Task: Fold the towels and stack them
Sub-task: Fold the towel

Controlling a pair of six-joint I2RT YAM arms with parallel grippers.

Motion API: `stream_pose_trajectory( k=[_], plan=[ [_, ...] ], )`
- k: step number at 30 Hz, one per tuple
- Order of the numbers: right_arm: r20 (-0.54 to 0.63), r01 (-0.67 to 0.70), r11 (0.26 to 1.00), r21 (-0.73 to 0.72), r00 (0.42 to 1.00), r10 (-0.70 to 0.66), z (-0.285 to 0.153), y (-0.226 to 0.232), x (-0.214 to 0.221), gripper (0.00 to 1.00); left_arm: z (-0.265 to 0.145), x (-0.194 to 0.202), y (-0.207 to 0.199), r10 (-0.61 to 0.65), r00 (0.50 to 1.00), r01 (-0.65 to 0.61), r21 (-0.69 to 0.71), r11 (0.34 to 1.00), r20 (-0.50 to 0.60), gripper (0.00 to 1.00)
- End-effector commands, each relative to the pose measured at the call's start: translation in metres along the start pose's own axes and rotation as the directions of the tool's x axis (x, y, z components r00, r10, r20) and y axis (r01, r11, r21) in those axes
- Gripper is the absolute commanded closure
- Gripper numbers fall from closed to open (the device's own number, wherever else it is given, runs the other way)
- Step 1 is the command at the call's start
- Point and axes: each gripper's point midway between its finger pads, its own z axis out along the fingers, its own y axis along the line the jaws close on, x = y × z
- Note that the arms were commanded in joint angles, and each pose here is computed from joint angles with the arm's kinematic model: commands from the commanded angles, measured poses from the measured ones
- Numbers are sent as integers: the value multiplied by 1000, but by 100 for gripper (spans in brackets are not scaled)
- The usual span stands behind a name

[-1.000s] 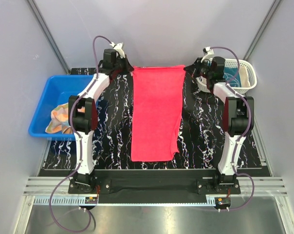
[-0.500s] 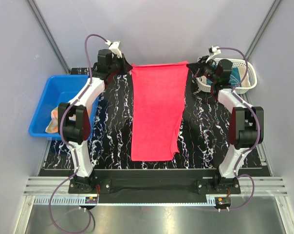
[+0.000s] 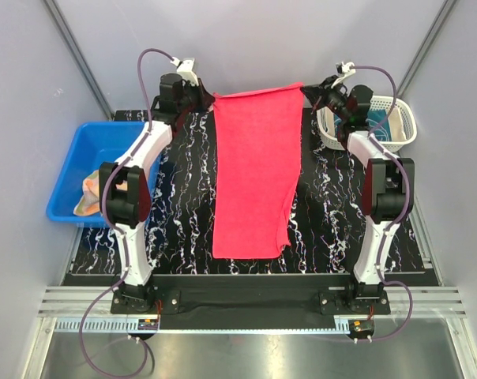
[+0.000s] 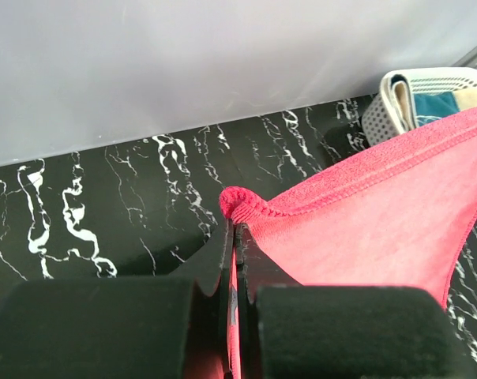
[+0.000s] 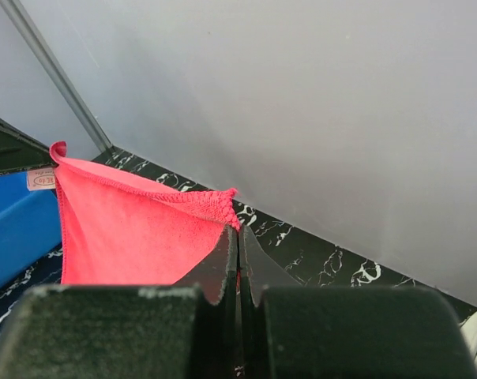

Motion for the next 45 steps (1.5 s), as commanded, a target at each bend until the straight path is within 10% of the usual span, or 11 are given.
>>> stream_pose_trajectory(
  k=[1, 20, 34, 40, 45],
  plan=[
    [23, 57, 998, -28, 998, -56, 9, -4, -14, 100, 5, -27, 8, 61, 996, -59, -26, 998, 70, 100],
    [-310, -254, 944, 211, 898, 311, -79, 29, 76, 100, -51, 64, 3, -10, 990, 9, -11, 1000, -143, 100],
    [-582, -330, 870, 367, 647, 492, -161, 116, 160, 100, -115, 162, -7, -132, 930, 90, -135, 987, -343, 100],
    [-617, -296, 798, 524, 514, 596, -200, 124, 181, 60, -124, 190, -8, -188, 891, 126, -172, 977, -413, 97],
    [-567, -243, 698, 674, 436, 699, -238, 138, 181, 53, -129, 200, -14, -193, 877, 119, -190, 975, -441, 89]
  ],
)
